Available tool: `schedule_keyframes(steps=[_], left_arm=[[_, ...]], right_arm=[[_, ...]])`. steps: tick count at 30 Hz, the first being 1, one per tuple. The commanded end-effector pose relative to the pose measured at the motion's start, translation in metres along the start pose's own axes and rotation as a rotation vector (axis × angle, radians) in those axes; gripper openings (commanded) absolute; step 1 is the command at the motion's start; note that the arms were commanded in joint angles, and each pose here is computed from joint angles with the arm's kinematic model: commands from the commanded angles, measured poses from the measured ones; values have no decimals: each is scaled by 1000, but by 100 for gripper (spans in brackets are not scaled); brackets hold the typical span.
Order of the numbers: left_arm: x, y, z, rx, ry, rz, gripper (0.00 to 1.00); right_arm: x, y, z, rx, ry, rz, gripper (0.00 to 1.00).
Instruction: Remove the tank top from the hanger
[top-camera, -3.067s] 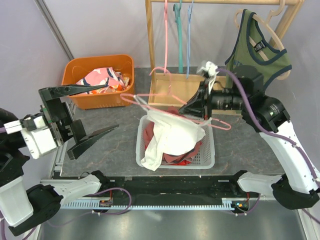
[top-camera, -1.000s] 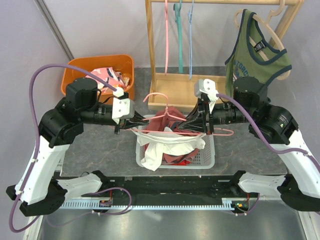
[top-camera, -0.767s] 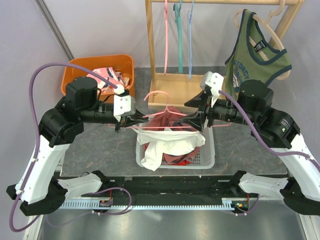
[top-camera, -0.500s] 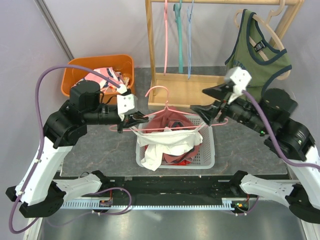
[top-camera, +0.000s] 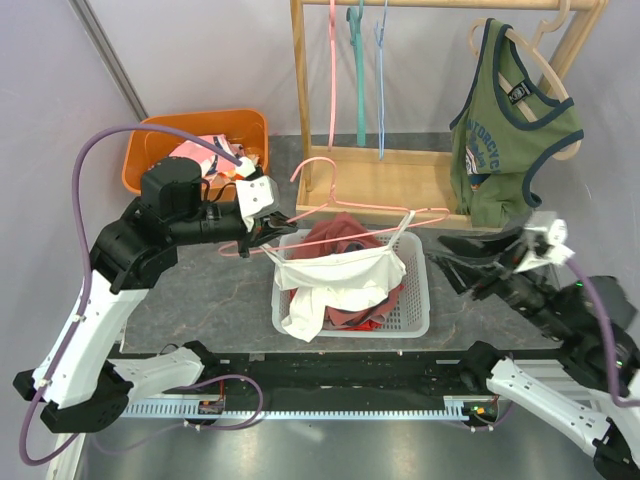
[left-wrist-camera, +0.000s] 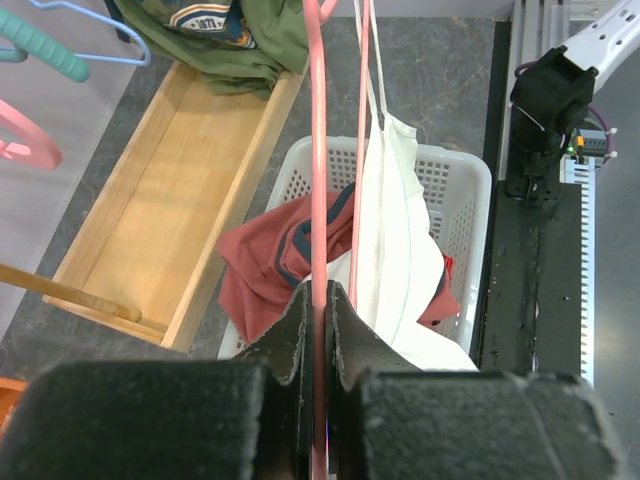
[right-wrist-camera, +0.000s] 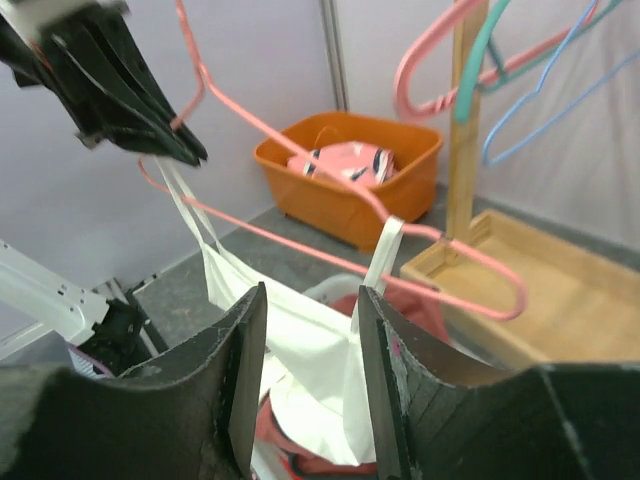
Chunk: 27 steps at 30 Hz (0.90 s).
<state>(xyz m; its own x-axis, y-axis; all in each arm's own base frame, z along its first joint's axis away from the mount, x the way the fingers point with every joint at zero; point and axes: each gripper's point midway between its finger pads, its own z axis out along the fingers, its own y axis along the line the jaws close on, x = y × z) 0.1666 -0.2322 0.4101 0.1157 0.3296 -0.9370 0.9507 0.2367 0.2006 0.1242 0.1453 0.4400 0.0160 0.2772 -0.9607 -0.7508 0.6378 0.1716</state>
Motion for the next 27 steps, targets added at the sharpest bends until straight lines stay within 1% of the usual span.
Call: schedule_keyframes(steps=[1,5,9,11,14,16,25,27], left_arm=[[-14,11,-1,-42,-44,16,2],[-14,11,-2,-44,-44,24,2],[-14,10,-4,-47,-45,28,2],[-15,10,-5,-50,-47,30,2],[-16,9,-5,-45,-50,30,2],[-17,9,-6,-43,-55,31,2],[-19,7,-8,-37,-65,36,2],[-19,7,-9,-37,-65,35,2]], right_arm=[[29,2,18,-15,29,105,45],[32,-8,35,34,26,99,41],[24,-17,47,79,-19,104,38],[27,-21,52,101,-24,115,35],[29,-26,60,125,-42,125,29],[34,-27,64,130,-29,130,25],[43,-28,70,135,6,132,24],[44,-29,70,136,7,134,22]])
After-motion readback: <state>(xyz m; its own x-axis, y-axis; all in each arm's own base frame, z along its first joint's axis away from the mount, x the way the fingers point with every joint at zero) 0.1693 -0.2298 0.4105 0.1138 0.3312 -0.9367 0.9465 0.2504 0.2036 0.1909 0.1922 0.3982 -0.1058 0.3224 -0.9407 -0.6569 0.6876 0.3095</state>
